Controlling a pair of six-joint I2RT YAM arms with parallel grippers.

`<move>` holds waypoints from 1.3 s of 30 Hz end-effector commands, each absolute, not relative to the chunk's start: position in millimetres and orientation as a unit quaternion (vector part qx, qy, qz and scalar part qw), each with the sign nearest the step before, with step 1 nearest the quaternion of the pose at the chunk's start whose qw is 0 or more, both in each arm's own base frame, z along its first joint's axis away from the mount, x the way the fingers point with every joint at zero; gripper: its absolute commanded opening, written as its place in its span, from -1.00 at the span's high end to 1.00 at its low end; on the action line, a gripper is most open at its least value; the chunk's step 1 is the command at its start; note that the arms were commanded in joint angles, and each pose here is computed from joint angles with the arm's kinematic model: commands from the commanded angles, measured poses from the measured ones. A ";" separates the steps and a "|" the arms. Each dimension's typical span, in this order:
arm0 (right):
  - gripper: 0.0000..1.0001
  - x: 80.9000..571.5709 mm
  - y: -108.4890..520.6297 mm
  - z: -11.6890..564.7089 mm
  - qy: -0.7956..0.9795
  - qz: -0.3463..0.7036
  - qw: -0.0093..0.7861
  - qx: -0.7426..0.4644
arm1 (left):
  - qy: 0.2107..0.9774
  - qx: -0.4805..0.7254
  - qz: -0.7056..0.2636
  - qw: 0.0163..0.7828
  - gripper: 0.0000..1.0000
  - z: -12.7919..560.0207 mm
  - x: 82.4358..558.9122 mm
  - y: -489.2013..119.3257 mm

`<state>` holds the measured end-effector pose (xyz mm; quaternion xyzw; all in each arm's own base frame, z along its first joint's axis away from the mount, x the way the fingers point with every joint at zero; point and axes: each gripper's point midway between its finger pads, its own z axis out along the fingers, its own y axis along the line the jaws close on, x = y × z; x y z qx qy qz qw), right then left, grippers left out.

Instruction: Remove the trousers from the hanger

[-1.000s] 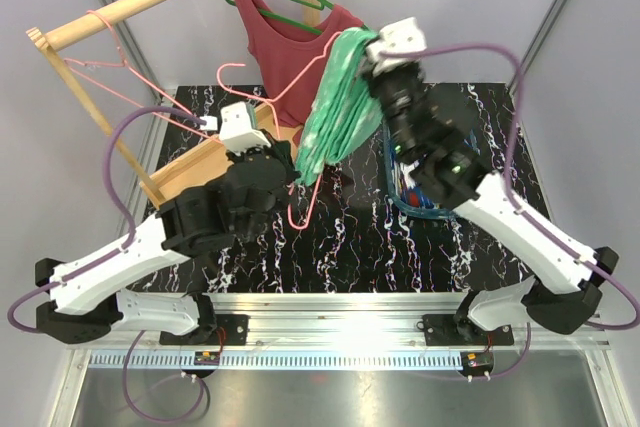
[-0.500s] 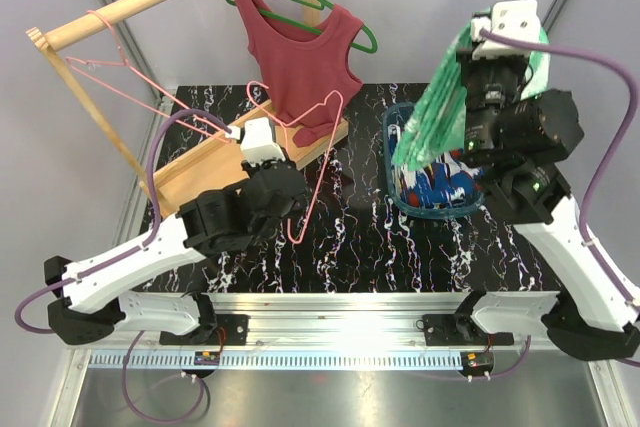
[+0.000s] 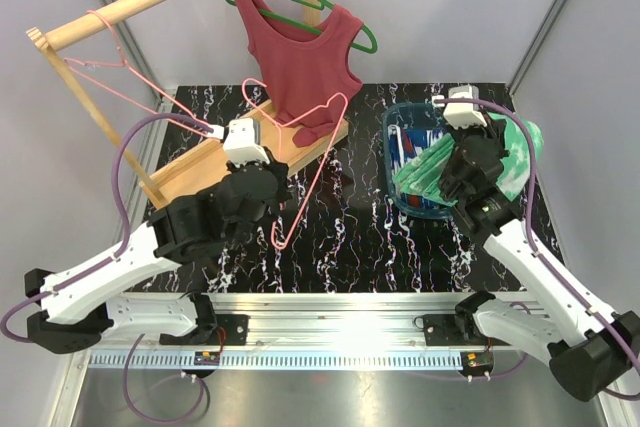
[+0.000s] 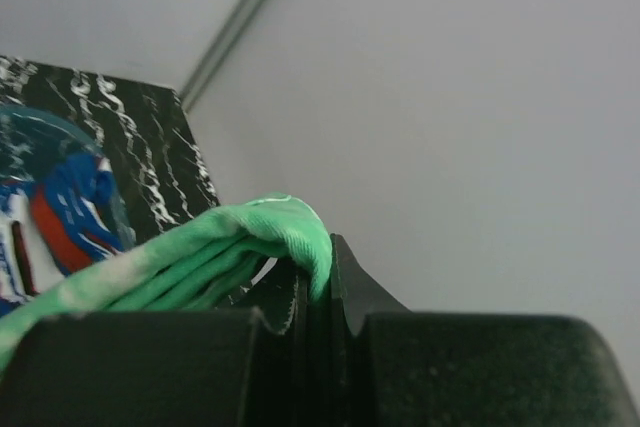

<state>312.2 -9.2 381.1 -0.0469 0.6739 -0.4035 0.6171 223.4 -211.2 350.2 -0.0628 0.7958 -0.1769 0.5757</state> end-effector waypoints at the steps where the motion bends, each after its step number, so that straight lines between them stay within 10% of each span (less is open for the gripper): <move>1: 1.00 299.2 -41.0 412.3 0.636 -0.395 0.660 0.067 | 0.794 -0.049 -0.196 0.573 1.00 355.2 220.1 -214.3; 12: 1.00 368.5 -17.8 374.4 0.679 -0.415 0.605 0.036 | 0.793 -0.042 -0.205 0.572 1.00 355.8 216.7 -213.9; 30: 1.00 289.2 -58.2 467.6 0.641 -0.431 0.629 0.080 | 0.793 -0.033 -0.222 0.566 1.00 359.2 212.0 -216.4; 39: 1.00 332.4 -51.2 409.0 0.672 -0.449 0.589 0.033 | 0.795 -0.009 -0.236 0.558 1.00 357.7 208.9 -227.6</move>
